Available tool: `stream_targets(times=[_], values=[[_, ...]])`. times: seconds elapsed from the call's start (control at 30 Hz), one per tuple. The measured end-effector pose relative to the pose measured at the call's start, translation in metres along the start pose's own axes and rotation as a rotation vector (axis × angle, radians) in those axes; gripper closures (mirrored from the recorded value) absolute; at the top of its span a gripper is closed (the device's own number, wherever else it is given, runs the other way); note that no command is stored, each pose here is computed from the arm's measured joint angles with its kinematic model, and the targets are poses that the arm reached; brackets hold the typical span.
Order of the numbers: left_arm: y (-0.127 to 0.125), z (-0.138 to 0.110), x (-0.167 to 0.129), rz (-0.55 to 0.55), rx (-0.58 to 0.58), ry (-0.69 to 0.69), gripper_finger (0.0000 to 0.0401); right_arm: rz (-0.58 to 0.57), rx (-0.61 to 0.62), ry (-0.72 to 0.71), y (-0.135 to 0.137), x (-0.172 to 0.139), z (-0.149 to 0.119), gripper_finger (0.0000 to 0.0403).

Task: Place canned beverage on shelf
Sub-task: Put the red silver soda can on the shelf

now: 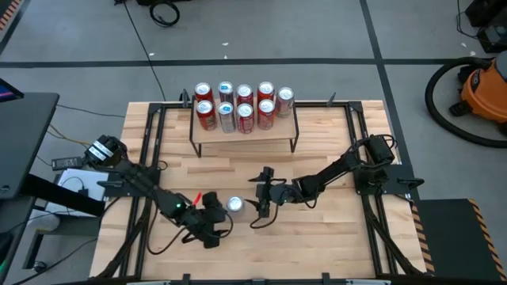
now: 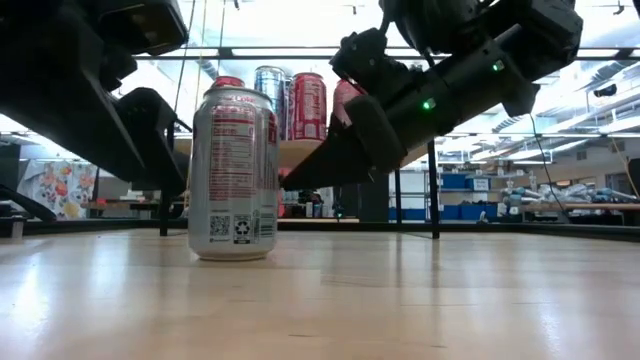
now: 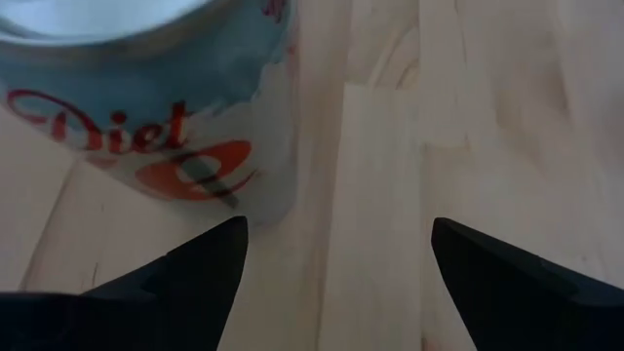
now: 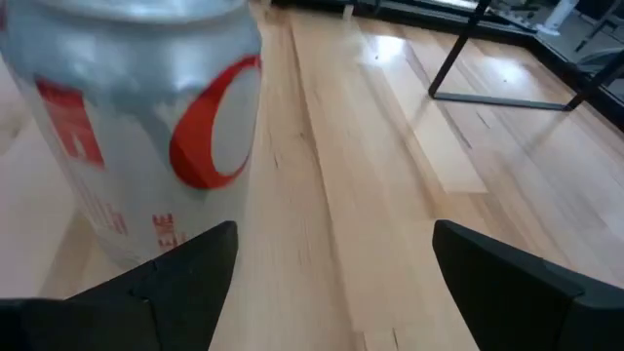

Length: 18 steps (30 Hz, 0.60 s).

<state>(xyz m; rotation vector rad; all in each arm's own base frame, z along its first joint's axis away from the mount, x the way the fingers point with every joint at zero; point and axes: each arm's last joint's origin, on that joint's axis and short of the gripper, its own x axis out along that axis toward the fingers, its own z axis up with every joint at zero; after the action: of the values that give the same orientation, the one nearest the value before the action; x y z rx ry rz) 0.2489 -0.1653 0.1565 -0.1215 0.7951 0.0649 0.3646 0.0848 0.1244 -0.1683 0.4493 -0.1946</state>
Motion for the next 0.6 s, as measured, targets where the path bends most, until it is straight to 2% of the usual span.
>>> stream_targets(times=[0.2,0.37,0.6], values=[[0.002,-0.003,0.0,0.025,-0.018,0.027,0.0065,0.02,-0.031,0.057,-0.001,-0.002,-0.004,0.0047],[0.009,-0.007,0.0,0.107,-0.018,0.053,0.0065,0.14,-0.012,0.096,-0.009,-0.011,0.007,0.0047],[0.008,-0.005,-0.002,0.102,0.045,0.034,0.0065,0.265,-0.037,0.097,-0.018,-0.024,0.031,0.0047]])
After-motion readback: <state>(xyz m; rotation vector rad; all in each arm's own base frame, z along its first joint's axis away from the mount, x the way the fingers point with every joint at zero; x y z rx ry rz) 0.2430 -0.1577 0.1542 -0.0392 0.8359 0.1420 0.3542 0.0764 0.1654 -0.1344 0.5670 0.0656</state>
